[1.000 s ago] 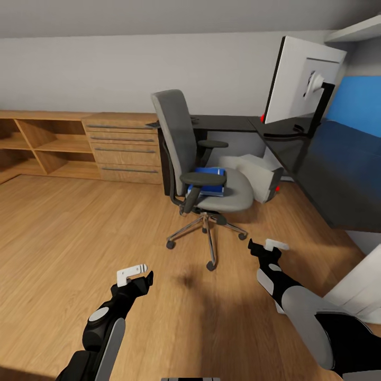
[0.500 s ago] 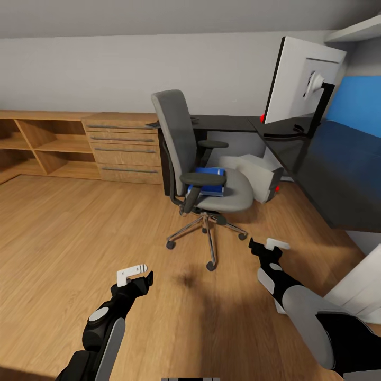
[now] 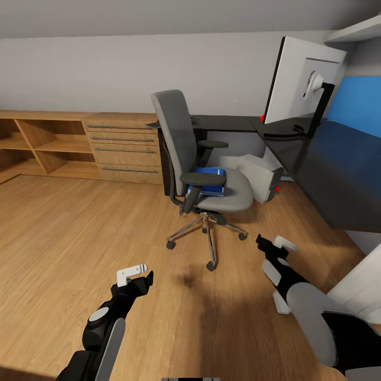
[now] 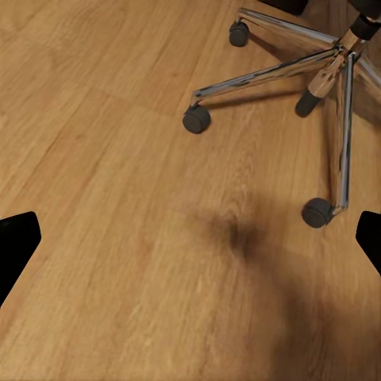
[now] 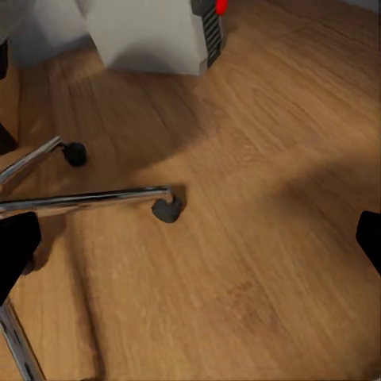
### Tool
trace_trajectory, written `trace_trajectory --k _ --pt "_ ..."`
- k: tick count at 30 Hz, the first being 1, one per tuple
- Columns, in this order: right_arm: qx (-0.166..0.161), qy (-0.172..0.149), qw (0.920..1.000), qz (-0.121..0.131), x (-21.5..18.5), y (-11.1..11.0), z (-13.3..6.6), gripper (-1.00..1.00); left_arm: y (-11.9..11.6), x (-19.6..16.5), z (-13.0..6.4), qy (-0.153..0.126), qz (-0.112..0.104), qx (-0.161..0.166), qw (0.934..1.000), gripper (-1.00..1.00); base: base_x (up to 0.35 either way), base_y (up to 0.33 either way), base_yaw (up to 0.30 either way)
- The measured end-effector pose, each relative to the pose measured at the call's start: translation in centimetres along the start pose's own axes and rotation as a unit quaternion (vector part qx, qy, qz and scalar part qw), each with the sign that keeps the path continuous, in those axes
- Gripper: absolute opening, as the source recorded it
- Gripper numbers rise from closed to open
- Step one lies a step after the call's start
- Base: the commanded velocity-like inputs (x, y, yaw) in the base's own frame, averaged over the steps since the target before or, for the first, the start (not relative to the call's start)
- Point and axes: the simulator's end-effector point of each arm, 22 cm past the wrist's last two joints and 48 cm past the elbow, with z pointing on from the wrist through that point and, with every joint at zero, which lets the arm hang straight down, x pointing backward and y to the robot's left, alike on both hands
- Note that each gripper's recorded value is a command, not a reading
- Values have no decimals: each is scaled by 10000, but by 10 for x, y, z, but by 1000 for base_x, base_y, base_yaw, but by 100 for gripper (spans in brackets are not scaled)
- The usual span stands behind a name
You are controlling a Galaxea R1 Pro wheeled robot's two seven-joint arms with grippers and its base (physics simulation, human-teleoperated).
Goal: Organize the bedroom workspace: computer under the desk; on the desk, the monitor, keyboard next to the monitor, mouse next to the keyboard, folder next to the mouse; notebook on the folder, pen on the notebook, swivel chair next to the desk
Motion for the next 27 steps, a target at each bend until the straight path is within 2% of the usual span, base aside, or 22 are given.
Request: trace_trajectory --k 8,9,20,27 --pt "-17 355 9957 853 -31 -1 10 100 -1 0 0 0 5 9 10000 100 0 0 0" --pt "-36 452 9933 1061 -37 -2 11 100 -1 0 0 0 5 9 10000 100 0 0 0" --pt "-42 740 9715 2251 -47 -13 15 100 -1 1 0 1 9 3 10000 100 0 0 0" --pt "-13 706 9670 2450 -47 -17 16 100 -1 1 0 0 13 9 10000 100 154 0 0"
